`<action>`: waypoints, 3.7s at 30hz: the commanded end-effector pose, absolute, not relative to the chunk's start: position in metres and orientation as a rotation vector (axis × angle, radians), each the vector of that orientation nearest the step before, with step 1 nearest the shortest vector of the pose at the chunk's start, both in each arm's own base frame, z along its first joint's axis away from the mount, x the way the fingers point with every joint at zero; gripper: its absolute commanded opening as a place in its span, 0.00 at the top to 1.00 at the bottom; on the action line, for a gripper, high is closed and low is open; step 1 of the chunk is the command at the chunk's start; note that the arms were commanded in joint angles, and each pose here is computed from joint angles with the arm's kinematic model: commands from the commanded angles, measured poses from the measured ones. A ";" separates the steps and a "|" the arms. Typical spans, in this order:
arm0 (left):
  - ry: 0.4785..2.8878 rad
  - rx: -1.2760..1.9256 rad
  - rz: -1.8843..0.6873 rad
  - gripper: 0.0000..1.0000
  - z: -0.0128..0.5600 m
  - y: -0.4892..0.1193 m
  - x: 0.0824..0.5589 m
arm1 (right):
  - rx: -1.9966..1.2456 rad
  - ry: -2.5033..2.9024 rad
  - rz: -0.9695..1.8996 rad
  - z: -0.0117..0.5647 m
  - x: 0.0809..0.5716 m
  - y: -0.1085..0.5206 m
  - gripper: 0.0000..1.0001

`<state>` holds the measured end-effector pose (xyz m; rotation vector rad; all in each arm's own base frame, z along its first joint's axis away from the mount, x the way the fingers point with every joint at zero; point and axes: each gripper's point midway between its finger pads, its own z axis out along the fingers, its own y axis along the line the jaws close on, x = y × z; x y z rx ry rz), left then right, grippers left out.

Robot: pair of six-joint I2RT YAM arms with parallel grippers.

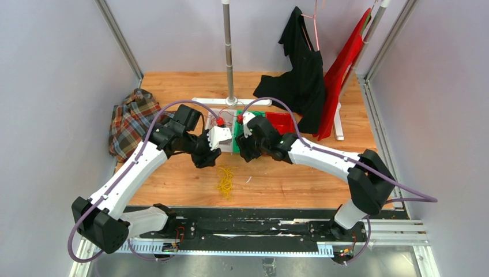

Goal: Untangle the cables

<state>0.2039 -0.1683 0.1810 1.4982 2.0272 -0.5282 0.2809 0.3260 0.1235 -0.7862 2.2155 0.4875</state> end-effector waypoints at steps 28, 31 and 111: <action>1.978 1.527 -0.561 0.50 0.193 -0.166 0.192 | -0.674 2.219 0.393 0.110 0.354 0.325 0.99; 1.970 1.532 -0.571 0.51 0.192 -0.167 0.190 | -0.644 2.205 0.362 0.114 0.372 0.322 0.99; 1.993 1.544 -0.538 0.99 0.223 -0.158 0.157 | -0.797 1.628 1.045 0.239 0.158 0.425 0.27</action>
